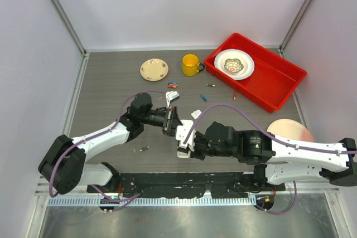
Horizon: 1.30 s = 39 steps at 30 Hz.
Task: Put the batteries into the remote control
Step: Load the battery into the remote control.
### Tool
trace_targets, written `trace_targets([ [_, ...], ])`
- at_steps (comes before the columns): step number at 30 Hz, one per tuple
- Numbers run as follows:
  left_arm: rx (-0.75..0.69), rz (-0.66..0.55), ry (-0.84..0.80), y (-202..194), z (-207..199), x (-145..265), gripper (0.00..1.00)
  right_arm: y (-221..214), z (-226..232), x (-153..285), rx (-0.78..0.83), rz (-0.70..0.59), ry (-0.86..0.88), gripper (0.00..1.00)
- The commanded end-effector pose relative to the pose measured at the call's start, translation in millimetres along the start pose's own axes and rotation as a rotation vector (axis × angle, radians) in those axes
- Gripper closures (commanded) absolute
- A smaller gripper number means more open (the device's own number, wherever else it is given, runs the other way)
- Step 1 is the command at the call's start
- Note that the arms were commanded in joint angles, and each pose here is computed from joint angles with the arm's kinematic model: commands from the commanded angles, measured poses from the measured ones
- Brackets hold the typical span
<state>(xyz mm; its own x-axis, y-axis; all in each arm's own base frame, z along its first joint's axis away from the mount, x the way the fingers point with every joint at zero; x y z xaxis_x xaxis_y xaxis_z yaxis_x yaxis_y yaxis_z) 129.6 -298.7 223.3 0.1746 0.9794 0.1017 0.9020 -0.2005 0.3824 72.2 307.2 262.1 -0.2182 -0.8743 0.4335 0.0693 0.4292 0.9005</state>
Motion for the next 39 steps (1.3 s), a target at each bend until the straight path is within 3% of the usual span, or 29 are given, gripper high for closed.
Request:
trace_targets([
  [1, -0.068, -0.008, -0.059, 7, -17, 0, 1.0, 15, 6, 4, -0.05, -0.108, 0.034, 0.99],
  [28, -0.081, -0.003, -0.069, 8, -24, 1, 1.0, -28, -1, -5, 0.002, 0.06, -0.003, 0.99],
  [35, -0.073, -0.002, -0.063, 8, -20, 0, 1.0, -24, -2, -5, -0.007, 0.054, -0.016, 0.84],
  [39, -0.072, -0.001, -0.062, 8, -20, -1, 1.0, -22, -3, -7, -0.008, 0.045, -0.019, 0.8],
])
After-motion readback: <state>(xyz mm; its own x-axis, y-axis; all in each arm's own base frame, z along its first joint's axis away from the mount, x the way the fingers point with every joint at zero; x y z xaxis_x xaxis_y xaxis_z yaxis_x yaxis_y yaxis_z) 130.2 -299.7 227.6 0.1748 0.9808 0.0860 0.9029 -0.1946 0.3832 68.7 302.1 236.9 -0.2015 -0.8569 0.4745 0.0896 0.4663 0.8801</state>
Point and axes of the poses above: each gripper's point midway between its finger pads, its own x axis back along the fingers, its own z axis along the line the jaws close on, y = z × x, the point moved 2 cm from there along x, back along the fingers, and after that the axes turned 9 degrees about -x, right-handed, at the moved point
